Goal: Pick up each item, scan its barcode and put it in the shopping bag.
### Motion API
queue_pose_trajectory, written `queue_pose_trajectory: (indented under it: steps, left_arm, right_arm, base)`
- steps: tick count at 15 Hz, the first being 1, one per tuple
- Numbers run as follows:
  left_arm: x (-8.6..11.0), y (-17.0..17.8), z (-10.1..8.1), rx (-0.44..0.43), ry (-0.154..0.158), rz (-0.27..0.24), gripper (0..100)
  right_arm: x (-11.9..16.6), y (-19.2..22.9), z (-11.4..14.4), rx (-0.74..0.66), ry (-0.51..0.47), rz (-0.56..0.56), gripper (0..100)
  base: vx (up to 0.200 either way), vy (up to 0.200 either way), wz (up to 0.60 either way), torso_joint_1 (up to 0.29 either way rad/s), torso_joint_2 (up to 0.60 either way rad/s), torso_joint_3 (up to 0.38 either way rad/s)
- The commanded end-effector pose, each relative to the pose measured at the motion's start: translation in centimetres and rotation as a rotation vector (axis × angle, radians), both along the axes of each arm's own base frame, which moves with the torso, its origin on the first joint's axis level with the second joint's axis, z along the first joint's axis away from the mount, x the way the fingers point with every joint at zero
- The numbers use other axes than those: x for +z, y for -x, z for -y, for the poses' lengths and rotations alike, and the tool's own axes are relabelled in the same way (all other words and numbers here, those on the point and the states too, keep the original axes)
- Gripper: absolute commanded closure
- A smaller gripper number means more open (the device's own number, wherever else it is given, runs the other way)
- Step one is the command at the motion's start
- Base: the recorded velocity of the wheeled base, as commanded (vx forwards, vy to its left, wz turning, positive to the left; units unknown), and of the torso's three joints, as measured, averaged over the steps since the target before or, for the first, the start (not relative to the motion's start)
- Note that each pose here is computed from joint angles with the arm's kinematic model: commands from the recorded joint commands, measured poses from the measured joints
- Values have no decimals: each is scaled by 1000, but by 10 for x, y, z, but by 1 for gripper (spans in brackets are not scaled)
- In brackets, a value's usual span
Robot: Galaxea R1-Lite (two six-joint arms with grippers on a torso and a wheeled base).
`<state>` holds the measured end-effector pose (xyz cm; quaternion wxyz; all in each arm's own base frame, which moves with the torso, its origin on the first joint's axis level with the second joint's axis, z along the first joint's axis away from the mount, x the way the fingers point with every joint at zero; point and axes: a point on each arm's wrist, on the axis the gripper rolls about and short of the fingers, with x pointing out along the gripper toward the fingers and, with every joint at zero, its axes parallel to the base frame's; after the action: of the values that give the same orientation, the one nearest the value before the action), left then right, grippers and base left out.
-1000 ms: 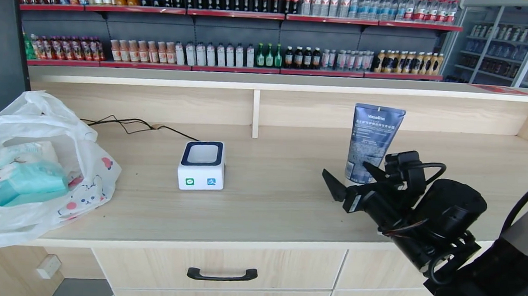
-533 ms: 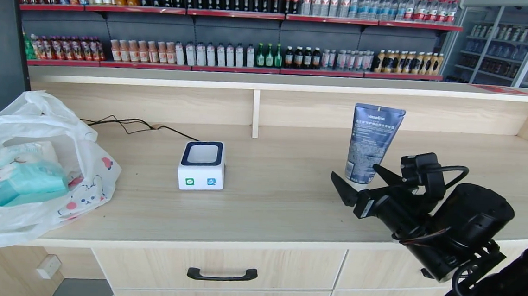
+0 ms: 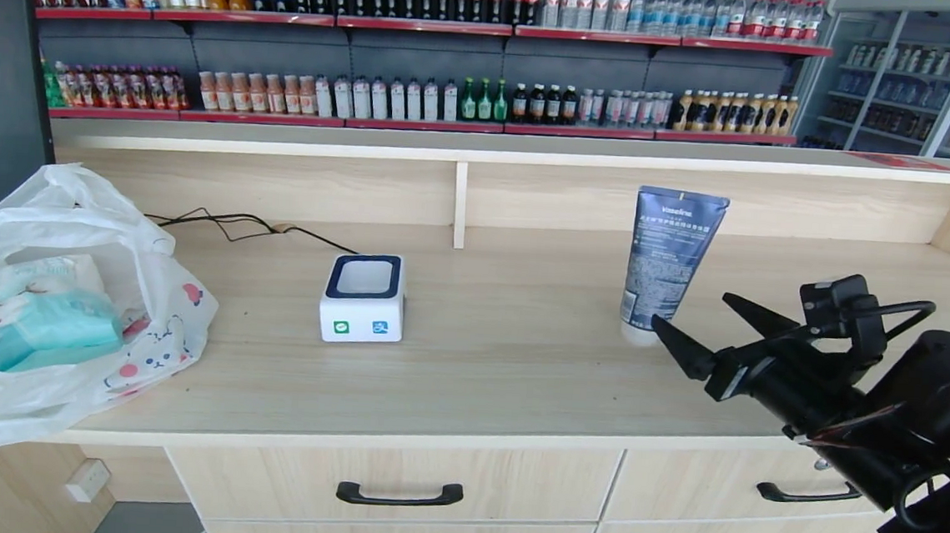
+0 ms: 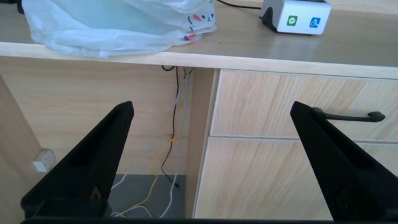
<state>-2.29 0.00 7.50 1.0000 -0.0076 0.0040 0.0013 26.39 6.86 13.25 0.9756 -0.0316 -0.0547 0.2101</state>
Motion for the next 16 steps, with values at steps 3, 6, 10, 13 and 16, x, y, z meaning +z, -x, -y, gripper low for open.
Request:
queue_pose_trajectory:
  steps: [3,6,10,13,16]
  left_arm:
    - [0,0,0,1,0,-1,0]
    - [0,0,0,1,0,-1,0]
    - [0,0,0,1,0,-1,0]
    - [0,0,0,1,0,-1,0]
    - [0,0,0,1,2,-1,0]
  right_arm:
    - [-8,0,23,47,31,-30,0]
    - [-14,-10,24,41,28,-42,0]
    - [-20,-43,29,14,19,-21,0]
    - [-16,-47,29,13,7,-2,0]
    - [-13,-50,27,18,-14,4,0]
  base:
    - [0,0,0,0,0,0]
    - [0,0,0,0,0,0]
    - [0,0,0,0,0,0]
    - [0,0,0,0,0,0]
    - [0,0,0,0,0,0]
